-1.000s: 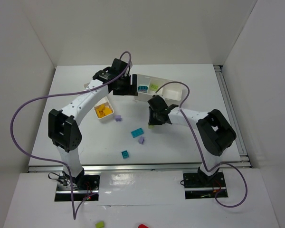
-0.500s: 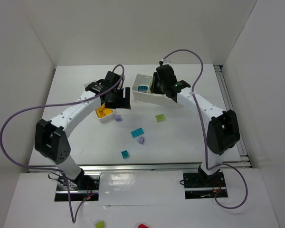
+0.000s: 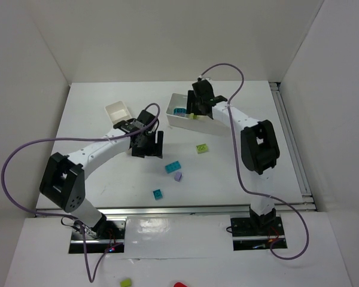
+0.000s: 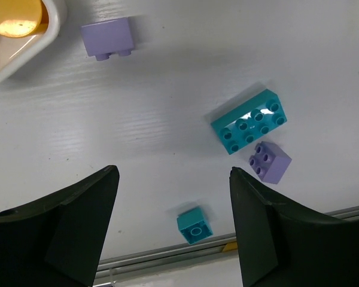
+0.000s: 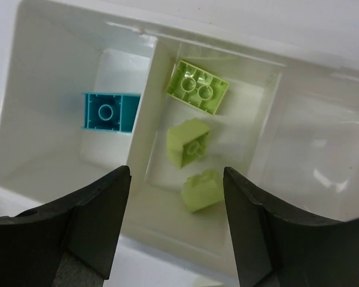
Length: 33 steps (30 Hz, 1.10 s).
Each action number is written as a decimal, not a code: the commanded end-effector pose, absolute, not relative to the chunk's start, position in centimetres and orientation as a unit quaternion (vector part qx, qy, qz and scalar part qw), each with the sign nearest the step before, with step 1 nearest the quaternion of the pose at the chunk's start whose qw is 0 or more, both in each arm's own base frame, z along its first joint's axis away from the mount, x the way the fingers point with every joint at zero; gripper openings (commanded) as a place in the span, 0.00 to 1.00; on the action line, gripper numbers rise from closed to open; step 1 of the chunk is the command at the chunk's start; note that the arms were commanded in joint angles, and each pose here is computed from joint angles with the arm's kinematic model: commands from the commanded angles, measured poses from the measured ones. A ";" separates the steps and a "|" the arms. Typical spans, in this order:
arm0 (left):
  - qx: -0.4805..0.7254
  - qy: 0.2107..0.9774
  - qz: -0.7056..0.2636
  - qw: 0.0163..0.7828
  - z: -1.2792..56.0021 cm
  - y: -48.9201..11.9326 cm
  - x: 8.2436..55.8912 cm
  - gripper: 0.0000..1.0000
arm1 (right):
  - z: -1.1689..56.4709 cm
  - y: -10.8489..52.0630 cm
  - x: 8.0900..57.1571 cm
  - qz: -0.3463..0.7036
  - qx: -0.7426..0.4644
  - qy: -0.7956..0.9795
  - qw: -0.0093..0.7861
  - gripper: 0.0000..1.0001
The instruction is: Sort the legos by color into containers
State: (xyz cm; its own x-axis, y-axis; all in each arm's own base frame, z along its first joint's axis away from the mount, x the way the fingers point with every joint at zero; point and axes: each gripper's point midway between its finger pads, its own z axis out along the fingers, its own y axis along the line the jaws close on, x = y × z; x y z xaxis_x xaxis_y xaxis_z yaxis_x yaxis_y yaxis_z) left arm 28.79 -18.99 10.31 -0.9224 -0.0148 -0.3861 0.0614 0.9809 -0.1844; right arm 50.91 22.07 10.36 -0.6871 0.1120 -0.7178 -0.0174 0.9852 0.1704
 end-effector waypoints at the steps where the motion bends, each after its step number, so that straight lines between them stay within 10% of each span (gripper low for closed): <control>1: 0.002 0.971 -0.101 0.216 10.7 -19.1 29.1 0.84 | 18.8 21.0 50.7 0.094 0.036 0.875 0.473 0.71; 12: 0.017 0.970 -0.109 0.217 10.6 -20.0 29.5 0.86 | 11.8 16.9 34.4 0.093 -0.003 0.919 0.382 0.88; 23: 0.030 0.970 -0.127 0.207 10.7 -21.5 28.8 0.86 | 5.6 19.6 35.6 0.099 -0.069 0.939 0.321 0.93; 33: 0.029 0.971 -0.121 0.205 10.6 -21.1 28.6 0.86 | 3.6 20.4 37.2 0.105 -0.054 0.936 0.332 0.68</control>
State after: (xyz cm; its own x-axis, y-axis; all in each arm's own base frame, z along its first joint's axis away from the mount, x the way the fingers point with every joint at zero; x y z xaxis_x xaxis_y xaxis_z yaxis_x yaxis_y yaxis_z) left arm 28.47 -20.83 9.92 -0.9189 0.0212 -0.3939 0.1106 0.9723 -0.2057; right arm 35.05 19.10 2.50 -0.8210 -0.0575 -0.5680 -0.1603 0.9781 0.1327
